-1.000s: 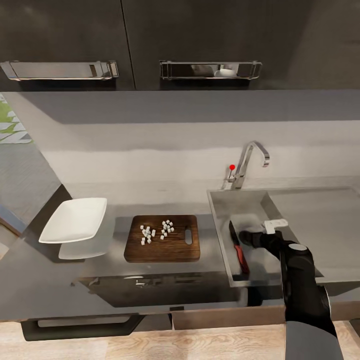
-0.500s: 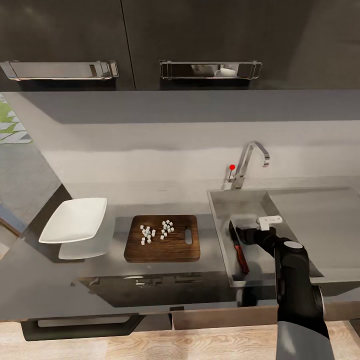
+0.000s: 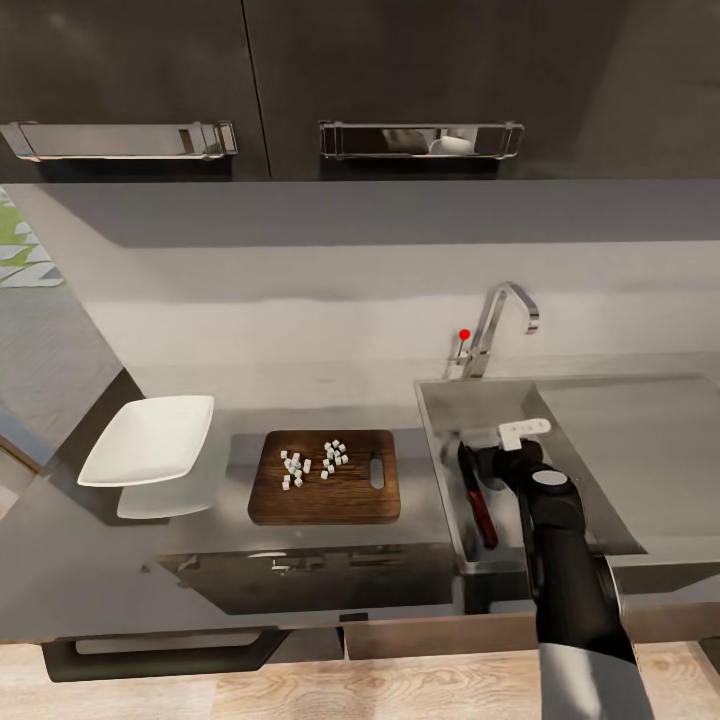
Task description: In the kitchen, take the Vidalia onion out of the sink, dice it on the chopping board with the paring knife, put the diced onion into the bowl on the countertop, then place both the paring knife and the chopping board into the sink.
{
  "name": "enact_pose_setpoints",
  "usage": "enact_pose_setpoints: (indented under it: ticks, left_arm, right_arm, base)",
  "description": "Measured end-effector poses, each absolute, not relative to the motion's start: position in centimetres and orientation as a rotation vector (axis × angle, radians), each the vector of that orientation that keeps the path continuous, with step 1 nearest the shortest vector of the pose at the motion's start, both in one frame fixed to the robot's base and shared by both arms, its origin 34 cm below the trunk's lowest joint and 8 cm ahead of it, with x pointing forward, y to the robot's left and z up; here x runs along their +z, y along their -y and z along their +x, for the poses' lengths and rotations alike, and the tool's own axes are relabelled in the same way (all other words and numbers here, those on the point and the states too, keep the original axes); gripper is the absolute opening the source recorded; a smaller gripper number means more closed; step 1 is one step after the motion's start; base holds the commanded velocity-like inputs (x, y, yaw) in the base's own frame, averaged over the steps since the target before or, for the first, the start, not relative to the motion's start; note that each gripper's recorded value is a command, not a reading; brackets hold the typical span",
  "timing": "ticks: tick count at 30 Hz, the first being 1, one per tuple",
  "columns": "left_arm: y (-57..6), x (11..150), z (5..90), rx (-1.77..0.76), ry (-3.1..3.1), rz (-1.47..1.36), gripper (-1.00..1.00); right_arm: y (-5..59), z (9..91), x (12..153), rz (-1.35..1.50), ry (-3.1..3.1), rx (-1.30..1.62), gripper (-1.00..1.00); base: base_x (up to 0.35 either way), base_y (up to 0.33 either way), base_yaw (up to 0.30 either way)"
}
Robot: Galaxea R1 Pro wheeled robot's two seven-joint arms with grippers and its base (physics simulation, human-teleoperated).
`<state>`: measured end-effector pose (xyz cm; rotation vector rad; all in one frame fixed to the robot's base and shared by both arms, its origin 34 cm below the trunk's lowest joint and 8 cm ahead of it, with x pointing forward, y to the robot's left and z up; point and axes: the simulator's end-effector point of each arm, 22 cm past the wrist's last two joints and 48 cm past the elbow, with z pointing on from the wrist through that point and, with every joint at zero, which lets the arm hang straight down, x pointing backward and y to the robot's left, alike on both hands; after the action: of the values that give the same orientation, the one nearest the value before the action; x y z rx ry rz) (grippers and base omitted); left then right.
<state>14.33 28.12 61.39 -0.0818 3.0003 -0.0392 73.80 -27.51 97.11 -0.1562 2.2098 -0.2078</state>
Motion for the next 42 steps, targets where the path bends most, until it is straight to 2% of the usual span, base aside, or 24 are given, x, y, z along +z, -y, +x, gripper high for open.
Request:
enact_pose_setpoints:
  ticks: [4,9,14,21,37,42]
  left_arm:
    - [-28.1,61.4,14.3,-0.040,-3.000,-0.082,1.00]
    - [-28.1,61.4,14.3,-0.040,-3.000,-0.082,1.00]
    - [-28.1,61.4,14.3,-0.040,-3.000,-0.082,1.00]
    - [-28.2,61.4,14.3,-0.038,-3.000,-0.081,1.00]
    - [-28.3,61.4,14.3,-0.036,-3.000,-0.082,1.00]
    - [-28.3,61.4,14.3,-0.035,-3.000,-0.082,1.00]
  right_arm:
    - [27.7,74.4,98.1,-0.103,-2.174,-0.286,1.00]
    - [24.5,75.4,99.7,-0.085,-2.114,-0.276,1.00]
    - [21.2,76.0,100.8,-0.029,-2.056,-0.114,1.00]
    - [15.9,74.2,101.1,-0.134,-2.003,-0.029,1.00]
    - [15.2,71.2,98.1,-0.144,-2.064,-0.004,1.00]
    - [15.2,71.1,98.0,-0.144,-2.067,-0.004,1.00]
  base:
    - [0.000,0.000,0.000]
    - [0.000,0.000,0.000]
    - [0.000,0.000,0.000]
    - [0.000,0.000,0.000]
    - [0.003,0.001,0.000]
    - [0.080,0.159,0.000]
